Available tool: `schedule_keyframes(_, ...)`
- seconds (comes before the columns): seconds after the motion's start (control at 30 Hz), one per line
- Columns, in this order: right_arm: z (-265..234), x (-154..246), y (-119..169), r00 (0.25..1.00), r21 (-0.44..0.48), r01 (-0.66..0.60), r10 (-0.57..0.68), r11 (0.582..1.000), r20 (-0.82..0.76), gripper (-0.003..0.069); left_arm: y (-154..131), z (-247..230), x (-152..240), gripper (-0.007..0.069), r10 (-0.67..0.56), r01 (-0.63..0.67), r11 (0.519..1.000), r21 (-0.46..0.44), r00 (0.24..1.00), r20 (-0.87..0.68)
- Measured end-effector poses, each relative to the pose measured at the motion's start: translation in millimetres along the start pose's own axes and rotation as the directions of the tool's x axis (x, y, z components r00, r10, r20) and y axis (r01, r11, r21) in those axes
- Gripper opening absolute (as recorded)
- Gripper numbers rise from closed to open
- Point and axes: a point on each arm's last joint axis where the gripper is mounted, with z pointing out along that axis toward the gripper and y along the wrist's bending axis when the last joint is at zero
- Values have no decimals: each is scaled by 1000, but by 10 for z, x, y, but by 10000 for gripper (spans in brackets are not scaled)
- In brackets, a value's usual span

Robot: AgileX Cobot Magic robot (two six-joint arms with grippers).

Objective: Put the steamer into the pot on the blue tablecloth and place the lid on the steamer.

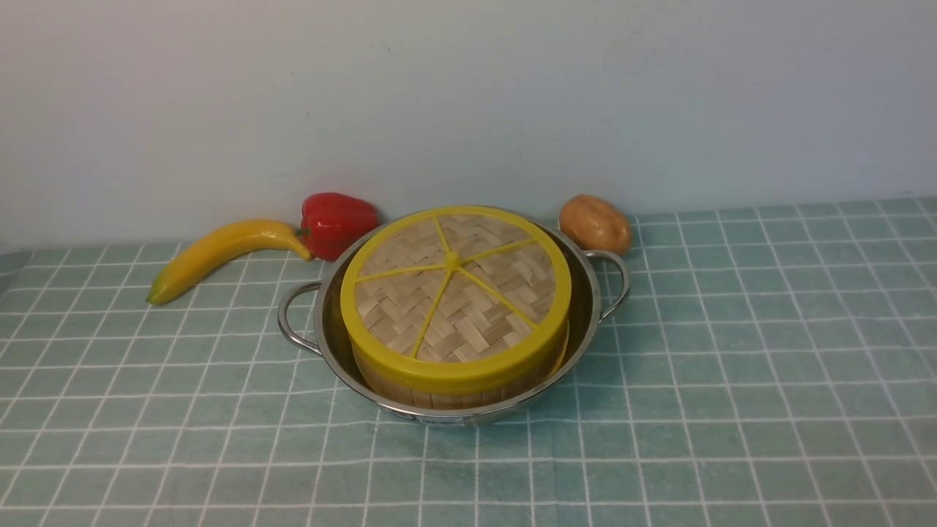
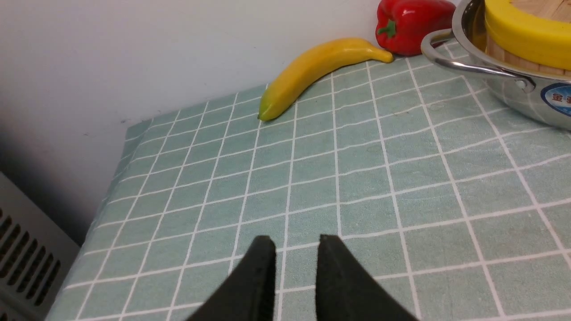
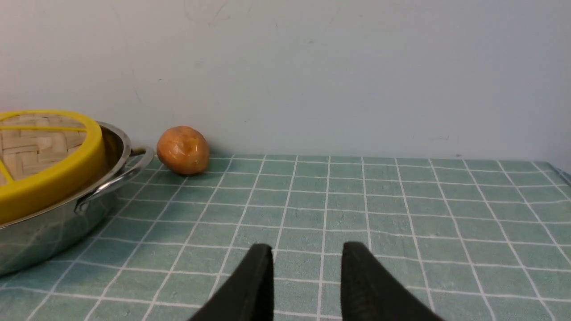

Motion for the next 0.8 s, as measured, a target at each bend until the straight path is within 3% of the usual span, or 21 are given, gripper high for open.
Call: schedule_keyframes(0.8,0,0,0,1000,0,0,0,1000,0,240,0,0,0,170,0,0,1000,0,1000,0)
